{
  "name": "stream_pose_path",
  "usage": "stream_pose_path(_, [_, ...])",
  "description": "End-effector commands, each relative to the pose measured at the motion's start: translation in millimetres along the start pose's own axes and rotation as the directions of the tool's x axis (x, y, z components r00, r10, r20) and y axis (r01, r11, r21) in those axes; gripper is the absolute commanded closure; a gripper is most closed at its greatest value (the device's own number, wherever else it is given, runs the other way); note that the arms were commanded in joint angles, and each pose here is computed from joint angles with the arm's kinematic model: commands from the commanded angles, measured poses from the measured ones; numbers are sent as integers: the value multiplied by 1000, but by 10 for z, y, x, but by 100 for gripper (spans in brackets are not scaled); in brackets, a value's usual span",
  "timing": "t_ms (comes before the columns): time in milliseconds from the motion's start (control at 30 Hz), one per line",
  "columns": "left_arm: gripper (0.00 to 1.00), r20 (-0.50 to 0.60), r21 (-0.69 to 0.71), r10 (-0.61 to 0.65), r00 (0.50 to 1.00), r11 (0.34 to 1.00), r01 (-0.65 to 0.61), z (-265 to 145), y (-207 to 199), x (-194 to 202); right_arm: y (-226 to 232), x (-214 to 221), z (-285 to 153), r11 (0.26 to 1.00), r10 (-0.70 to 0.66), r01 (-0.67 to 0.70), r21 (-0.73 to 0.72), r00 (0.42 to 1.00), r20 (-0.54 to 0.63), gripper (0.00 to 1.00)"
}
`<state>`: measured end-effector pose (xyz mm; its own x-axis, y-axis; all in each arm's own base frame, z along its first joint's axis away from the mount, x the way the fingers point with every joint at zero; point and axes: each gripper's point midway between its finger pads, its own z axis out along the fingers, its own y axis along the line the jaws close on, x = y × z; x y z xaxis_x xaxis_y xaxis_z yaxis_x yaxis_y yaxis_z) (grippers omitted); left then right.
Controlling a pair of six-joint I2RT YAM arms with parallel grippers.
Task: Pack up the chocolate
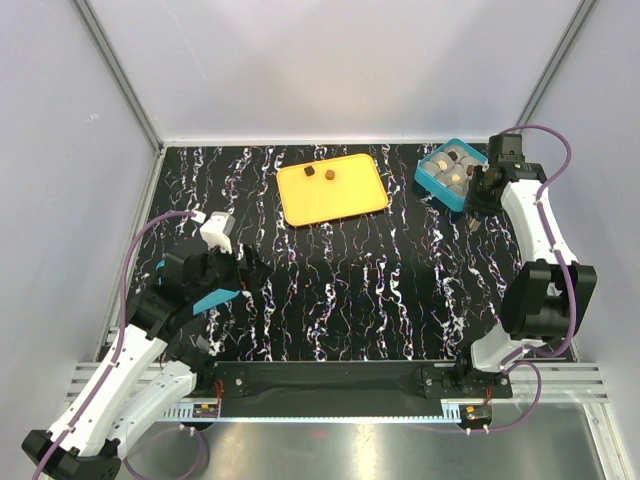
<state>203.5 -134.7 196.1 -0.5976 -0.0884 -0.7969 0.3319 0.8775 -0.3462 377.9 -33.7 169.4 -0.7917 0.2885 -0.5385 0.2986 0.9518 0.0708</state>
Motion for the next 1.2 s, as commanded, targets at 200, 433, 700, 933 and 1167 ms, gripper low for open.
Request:
stream_pose_path(200, [1, 36, 26, 18, 999, 999, -19, 5, -59, -91, 47, -117, 61, 1000, 3, -3, -21, 999, 40, 73])
stream_pose_path(433, [1, 37, 21, 19, 999, 1000, -20, 2, -51, -92, 54, -95, 120, 1000, 3, -2, -23, 1000, 27, 71])
stream_pose_path(700, [1, 36, 20, 18, 999, 1000, -18, 8, -48, -92, 54, -43, 175, 1000, 2, -1, -24, 1000, 12, 68])
stream_pose_path(933, [1, 40, 21, 19, 999, 1000, -20, -3, -53, -100, 52, -44, 209, 1000, 0, 0, -21, 1000, 7, 65])
stream_pose_path(1167, [1, 43, 18, 19, 999, 1000, -20, -6, -49, -104, 66, -55, 216, 1000, 0, 0, -28, 1000, 7, 62])
